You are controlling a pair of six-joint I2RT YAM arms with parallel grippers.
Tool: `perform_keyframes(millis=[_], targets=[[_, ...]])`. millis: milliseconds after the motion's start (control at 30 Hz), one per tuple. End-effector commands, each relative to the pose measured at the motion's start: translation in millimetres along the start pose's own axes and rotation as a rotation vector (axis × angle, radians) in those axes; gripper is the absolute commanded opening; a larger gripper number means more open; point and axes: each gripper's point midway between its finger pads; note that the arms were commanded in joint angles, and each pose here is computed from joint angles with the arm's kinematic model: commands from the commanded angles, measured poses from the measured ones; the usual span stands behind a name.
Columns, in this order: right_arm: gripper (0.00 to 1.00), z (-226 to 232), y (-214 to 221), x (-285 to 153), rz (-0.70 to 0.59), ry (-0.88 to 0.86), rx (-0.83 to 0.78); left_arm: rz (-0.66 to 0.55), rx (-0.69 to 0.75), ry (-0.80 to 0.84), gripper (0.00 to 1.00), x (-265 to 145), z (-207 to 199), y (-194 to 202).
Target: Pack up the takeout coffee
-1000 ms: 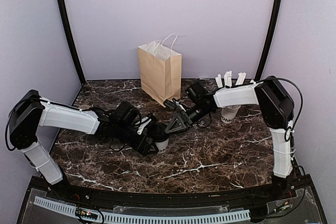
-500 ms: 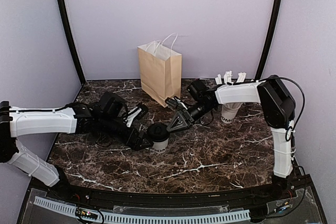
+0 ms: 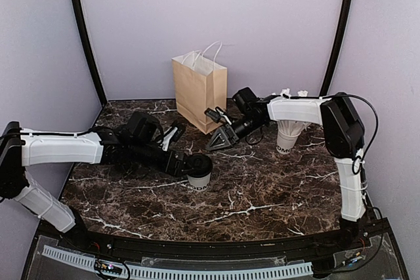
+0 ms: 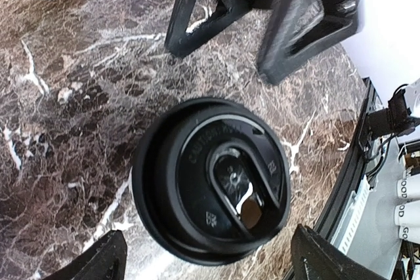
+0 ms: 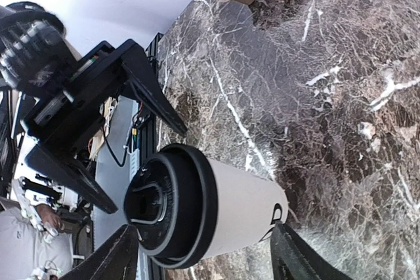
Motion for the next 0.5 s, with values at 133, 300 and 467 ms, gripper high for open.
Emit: perform_keyframes(millis=[133,300,467], targets=[[0.48,-17.7,6.1,9.0,0.01,-0.037,0.07,-0.015,-0.013,0.017,0.88,10.1,6.0,-3.0],[0.45,-16.6,10.1,10.6,0.013,-0.059,0.091,0.01,0.003,0.024,0.88,14.1,9.7,5.6],[0.48,-15.6,16.9,11.4,0.019,-0.074,0.113,-0.002,0.026,0.027,0.89,10.8,7.8,2.6]])
Point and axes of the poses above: each gripper's point midway between its finger pads, its own x axis out along the fingers, its own z axis along the line the jaws close on, y = z × x, and after that the axes turned 3 degrees about -x, right-handed
